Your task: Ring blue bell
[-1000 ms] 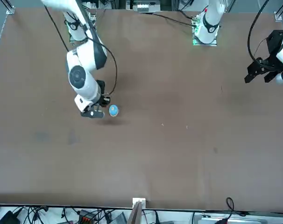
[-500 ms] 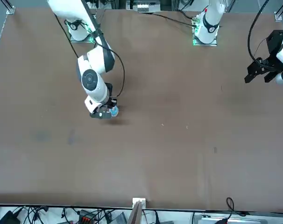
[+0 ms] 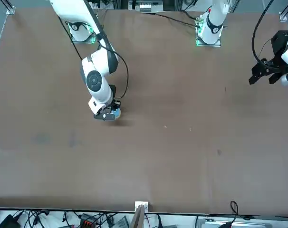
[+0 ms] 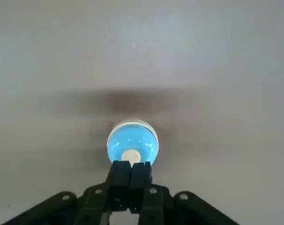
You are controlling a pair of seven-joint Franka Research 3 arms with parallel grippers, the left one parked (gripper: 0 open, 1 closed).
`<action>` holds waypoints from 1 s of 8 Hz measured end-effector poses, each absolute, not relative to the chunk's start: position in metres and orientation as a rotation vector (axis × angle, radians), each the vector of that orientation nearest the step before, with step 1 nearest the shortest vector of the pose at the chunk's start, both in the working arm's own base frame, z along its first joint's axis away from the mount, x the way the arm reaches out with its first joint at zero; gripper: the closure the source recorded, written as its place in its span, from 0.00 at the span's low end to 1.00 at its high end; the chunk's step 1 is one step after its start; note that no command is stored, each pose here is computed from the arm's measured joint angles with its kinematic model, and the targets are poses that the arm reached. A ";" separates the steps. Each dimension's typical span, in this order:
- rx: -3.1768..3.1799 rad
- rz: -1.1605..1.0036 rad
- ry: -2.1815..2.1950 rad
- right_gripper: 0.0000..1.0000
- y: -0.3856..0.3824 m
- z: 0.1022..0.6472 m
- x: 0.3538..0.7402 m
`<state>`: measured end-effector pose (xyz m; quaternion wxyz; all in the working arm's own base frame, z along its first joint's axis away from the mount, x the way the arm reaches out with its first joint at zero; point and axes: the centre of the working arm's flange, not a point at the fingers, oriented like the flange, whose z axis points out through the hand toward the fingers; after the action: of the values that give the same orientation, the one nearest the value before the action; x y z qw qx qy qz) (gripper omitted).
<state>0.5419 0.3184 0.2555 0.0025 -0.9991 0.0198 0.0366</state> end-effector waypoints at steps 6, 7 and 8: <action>-3.134 0.106 0.065 0.99 0.318 0.245 0.541; -3.135 0.101 0.066 0.99 0.318 0.239 0.542; -3.134 0.094 0.066 0.99 0.318 0.231 0.542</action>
<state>0.5418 0.3175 0.2315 0.0025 -0.9993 0.0212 0.0300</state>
